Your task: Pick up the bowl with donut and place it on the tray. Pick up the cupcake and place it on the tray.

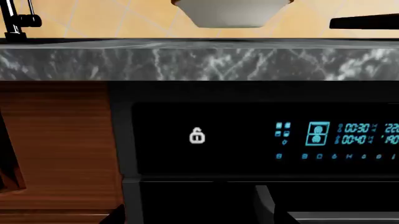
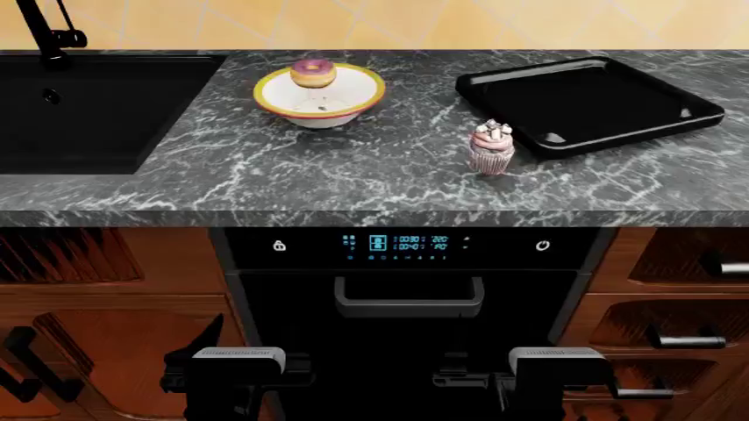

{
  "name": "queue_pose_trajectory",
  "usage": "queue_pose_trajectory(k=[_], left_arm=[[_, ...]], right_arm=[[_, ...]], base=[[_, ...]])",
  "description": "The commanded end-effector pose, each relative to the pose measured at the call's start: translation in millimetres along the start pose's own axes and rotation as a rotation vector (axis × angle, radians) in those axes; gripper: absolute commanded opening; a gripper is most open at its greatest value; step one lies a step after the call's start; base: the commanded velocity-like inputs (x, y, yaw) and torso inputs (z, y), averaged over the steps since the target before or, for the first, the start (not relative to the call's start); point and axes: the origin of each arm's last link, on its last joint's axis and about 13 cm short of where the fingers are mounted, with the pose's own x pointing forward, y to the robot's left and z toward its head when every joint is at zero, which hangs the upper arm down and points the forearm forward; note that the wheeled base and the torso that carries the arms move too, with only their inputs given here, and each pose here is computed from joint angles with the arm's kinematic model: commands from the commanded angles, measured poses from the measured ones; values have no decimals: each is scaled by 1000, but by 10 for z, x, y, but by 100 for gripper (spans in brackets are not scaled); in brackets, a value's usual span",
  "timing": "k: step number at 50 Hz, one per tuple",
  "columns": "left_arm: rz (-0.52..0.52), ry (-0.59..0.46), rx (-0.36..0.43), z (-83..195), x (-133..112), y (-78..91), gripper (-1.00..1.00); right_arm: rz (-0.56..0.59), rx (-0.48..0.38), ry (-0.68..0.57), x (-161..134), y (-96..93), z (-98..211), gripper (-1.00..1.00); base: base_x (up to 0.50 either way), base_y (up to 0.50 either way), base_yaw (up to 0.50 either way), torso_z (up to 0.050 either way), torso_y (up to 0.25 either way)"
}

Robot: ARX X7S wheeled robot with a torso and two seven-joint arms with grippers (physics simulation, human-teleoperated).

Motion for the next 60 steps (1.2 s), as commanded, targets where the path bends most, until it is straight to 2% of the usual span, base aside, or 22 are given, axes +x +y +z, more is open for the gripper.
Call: queue_pose_trajectory(k=[1,25,60], left_arm=[[0,0,1,0,-1,1,100],[9,12,11,-6,-6,-2,100],[1,20,17,-14,-6,-7,100]], right_arm=[[9,-20,2,-2,11,-3,100],[-34,-4,28,21,-12,-34,100],[-34,-1,34,31,-11,-36,100]], base=[[0,0,0,0,0],[0,0,0,2,0],[0,0,0,49,0]])
